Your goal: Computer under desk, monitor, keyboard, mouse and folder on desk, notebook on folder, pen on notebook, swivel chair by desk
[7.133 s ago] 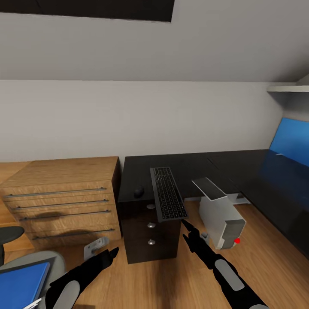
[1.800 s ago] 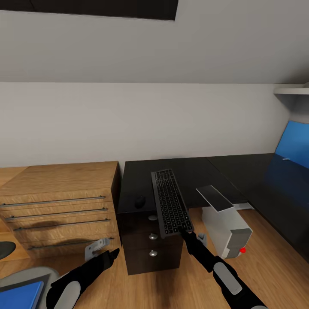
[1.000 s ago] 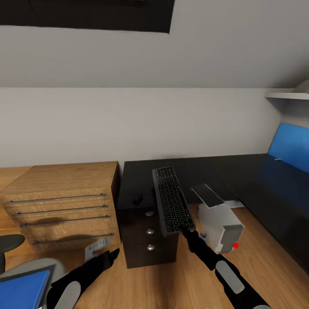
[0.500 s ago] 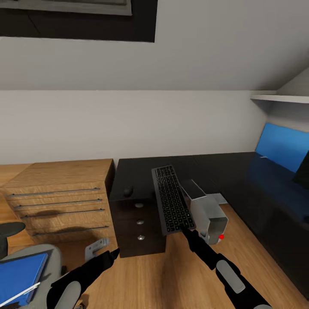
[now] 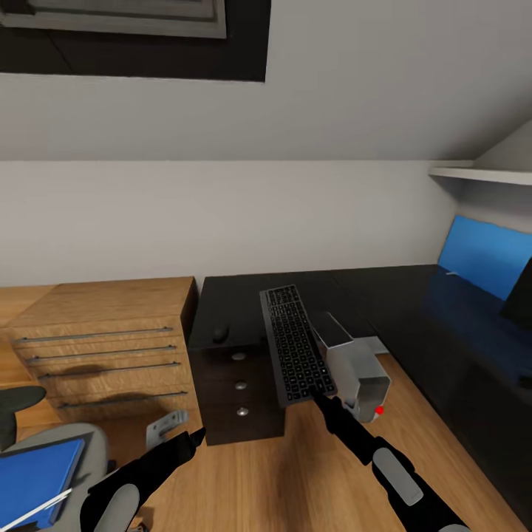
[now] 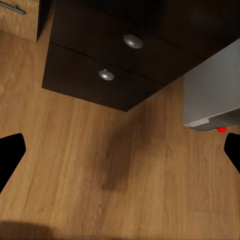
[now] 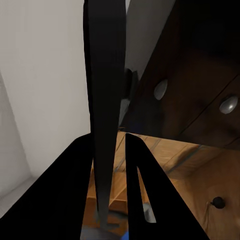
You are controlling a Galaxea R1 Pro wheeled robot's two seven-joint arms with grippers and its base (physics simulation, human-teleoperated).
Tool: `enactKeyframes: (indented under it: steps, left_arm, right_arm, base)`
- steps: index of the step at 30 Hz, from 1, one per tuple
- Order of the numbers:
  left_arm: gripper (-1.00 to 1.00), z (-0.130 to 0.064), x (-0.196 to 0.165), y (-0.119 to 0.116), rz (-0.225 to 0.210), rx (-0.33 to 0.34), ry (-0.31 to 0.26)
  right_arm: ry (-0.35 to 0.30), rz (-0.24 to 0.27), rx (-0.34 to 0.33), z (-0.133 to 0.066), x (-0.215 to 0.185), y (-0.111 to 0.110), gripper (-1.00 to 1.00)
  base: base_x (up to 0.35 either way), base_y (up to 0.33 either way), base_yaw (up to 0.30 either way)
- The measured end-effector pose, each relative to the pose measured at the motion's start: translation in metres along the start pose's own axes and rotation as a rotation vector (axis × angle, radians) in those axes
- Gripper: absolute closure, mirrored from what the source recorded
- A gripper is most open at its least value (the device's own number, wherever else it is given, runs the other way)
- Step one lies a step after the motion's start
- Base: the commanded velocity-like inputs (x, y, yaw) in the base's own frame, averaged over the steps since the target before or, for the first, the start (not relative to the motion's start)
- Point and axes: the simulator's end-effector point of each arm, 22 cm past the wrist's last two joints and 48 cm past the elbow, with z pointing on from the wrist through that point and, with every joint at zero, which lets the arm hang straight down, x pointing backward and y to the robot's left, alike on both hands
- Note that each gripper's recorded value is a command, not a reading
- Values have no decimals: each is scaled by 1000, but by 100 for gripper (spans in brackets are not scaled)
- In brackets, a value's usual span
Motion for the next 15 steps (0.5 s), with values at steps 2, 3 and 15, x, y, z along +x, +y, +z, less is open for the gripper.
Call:
enactKeyframes:
  steps: [2,3,15]
  left_arm:
    - [-100,-2,-2,-1,0,-1,0]
    - [-100,-2,-2,-1,0,0,0]
    - [-100,-2,-1,-3,-3,4,4]
  right_arm:
    - [4,2,0,0,0,3,100]
    - [8,4,1,-1,1,3,100]
    - [17,12,-43,-4,-1,11,100]
  base:
    - [0,0,0]
    - [0,0,0]
    - [0,0,0]
